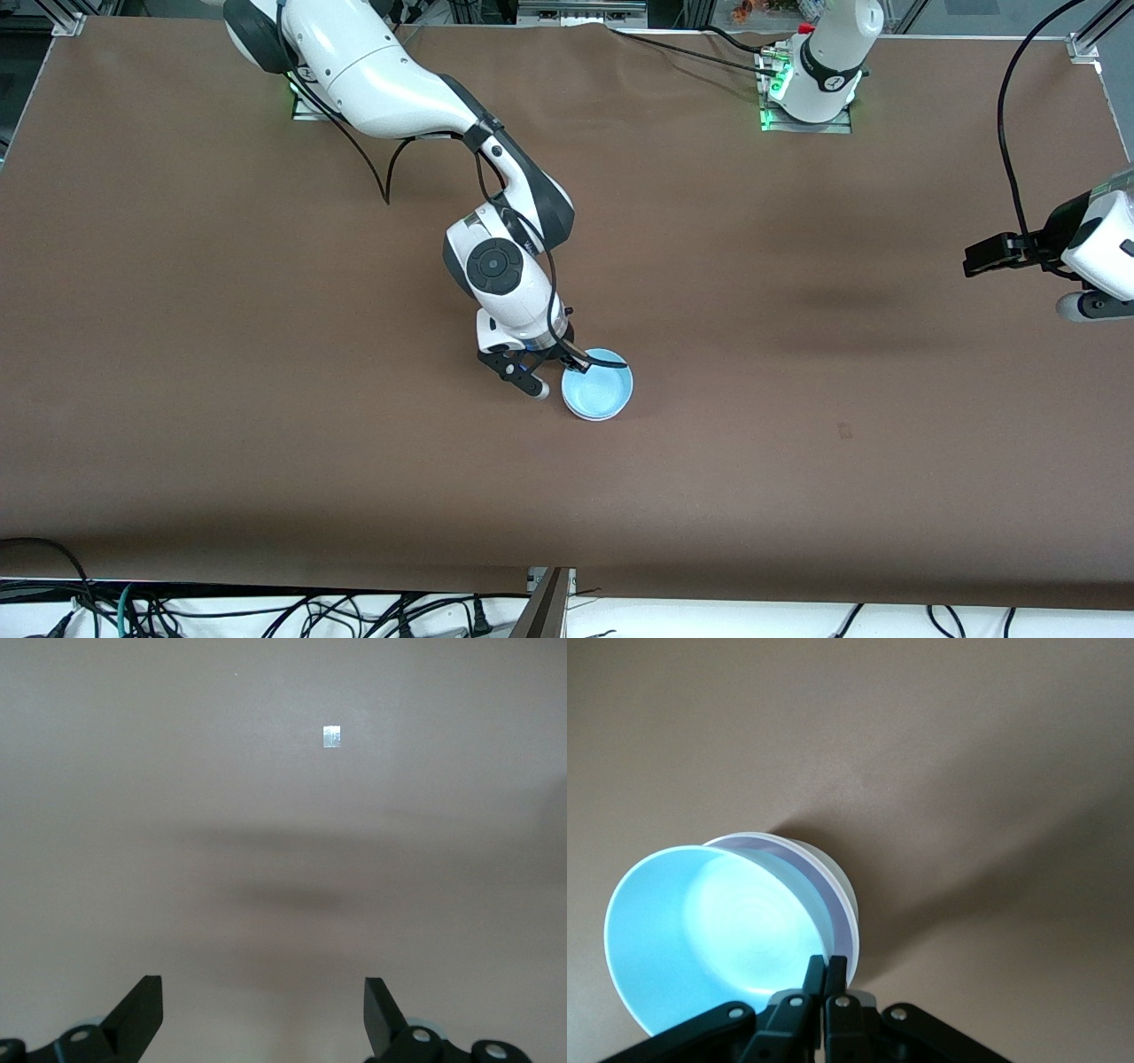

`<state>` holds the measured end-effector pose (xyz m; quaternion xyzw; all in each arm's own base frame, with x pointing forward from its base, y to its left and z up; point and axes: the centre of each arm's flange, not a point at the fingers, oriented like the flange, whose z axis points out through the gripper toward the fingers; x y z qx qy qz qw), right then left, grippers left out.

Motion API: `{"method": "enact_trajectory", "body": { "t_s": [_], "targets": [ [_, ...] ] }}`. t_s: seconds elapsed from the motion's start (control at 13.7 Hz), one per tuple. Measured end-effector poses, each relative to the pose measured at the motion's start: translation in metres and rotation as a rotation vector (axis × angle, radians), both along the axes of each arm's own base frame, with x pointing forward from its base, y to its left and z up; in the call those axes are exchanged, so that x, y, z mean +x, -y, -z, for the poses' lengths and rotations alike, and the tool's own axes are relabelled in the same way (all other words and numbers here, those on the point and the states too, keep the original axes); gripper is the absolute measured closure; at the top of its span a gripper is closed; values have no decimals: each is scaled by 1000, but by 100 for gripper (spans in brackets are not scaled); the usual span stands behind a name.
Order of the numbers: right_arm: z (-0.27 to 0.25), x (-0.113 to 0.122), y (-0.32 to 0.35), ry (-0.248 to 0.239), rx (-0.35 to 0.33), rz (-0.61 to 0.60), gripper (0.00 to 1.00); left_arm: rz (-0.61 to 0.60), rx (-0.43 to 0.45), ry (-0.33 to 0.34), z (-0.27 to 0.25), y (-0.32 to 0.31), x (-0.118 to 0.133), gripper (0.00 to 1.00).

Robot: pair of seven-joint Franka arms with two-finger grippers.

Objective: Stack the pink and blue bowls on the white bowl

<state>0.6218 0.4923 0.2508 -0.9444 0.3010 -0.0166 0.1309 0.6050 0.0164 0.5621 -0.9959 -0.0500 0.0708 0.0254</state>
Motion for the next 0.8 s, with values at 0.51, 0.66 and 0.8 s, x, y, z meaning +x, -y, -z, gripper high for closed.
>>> {"method": "enact_trajectory", "body": {
  "t_s": [0.51, 0.66, 0.8],
  "targets": [
    [-4, 5, 3, 17, 3, 8, 58, -1, 0, 0, 0, -1, 0, 0],
    [-8, 9, 7, 19, -3, 13, 37, -1, 0, 0, 0, -1, 0, 0],
    [-19, 19, 20, 8, -25, 9, 17, -2, 0, 0, 0, -1, 0, 0]
  ]
}}
